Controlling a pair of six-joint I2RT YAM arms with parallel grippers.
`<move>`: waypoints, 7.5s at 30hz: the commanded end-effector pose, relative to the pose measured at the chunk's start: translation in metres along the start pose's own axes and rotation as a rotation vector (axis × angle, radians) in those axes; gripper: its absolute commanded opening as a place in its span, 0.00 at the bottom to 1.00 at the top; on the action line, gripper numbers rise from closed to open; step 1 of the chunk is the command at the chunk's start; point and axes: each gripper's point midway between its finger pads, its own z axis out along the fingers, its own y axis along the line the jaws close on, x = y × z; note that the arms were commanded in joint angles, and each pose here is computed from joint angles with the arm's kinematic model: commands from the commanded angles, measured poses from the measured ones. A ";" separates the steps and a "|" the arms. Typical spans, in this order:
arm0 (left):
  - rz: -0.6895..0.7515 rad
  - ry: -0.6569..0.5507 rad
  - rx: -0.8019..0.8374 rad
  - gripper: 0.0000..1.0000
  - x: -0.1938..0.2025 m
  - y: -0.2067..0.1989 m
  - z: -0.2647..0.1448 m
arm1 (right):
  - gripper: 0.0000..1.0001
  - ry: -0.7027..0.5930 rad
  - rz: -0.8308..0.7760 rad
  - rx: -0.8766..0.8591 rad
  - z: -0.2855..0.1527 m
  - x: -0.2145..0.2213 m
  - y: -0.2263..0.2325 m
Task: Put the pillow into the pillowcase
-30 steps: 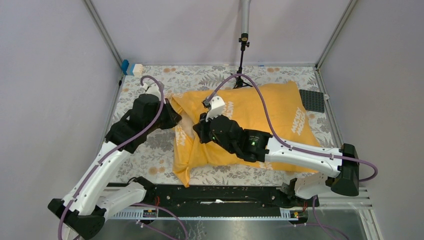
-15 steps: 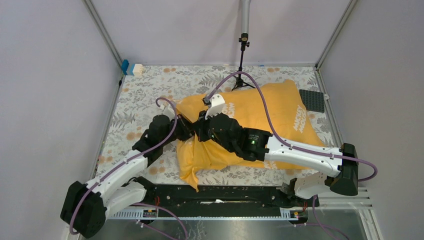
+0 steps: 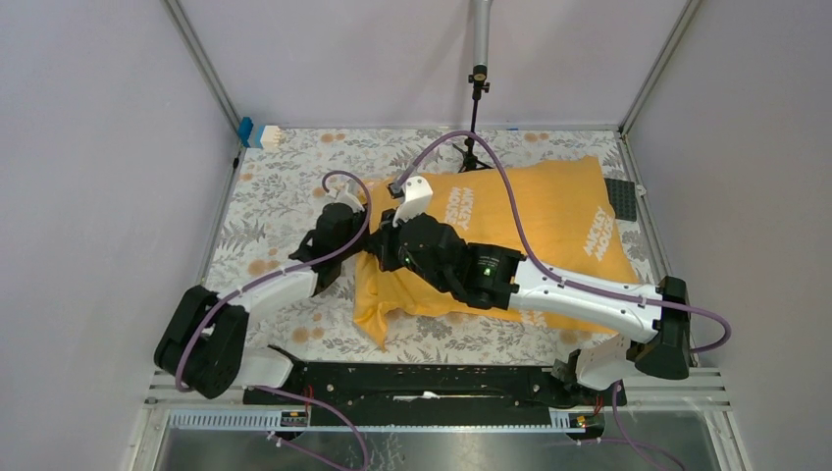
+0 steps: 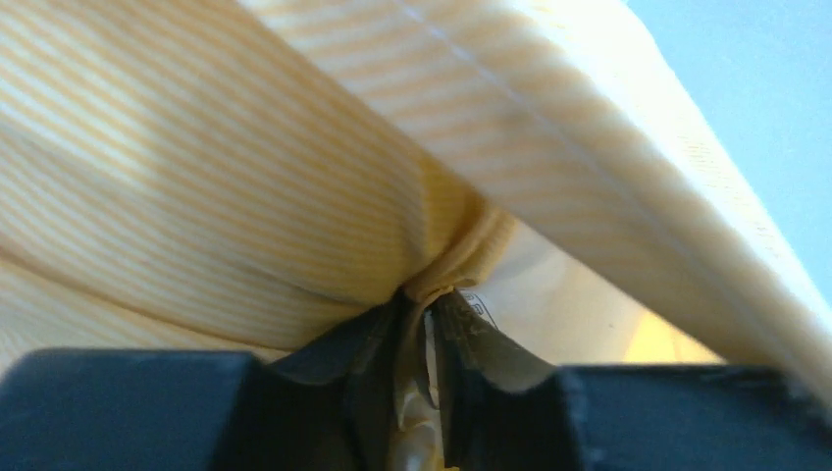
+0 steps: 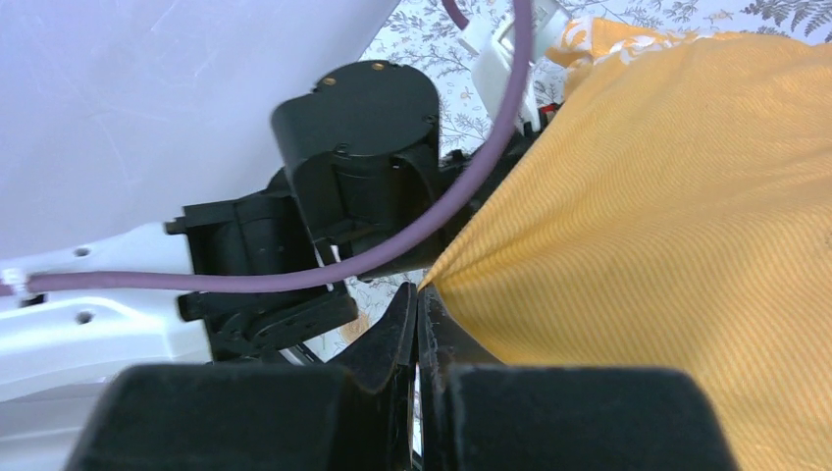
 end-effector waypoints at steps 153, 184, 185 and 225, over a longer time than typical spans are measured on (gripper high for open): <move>0.125 -0.089 0.036 0.95 0.013 -0.043 -0.170 | 0.00 0.065 0.180 -0.262 0.020 -0.021 0.031; 0.168 -0.500 -0.501 0.87 -0.099 -0.019 -0.236 | 0.00 0.106 0.209 -0.326 0.041 -0.004 0.047; 0.176 -0.500 -0.498 0.87 -0.104 -0.025 -0.230 | 0.00 0.125 0.214 -0.332 0.049 0.001 0.051; 0.177 -0.112 -0.499 0.00 -0.182 0.063 0.002 | 1.00 0.423 0.183 0.595 -0.064 0.184 -0.283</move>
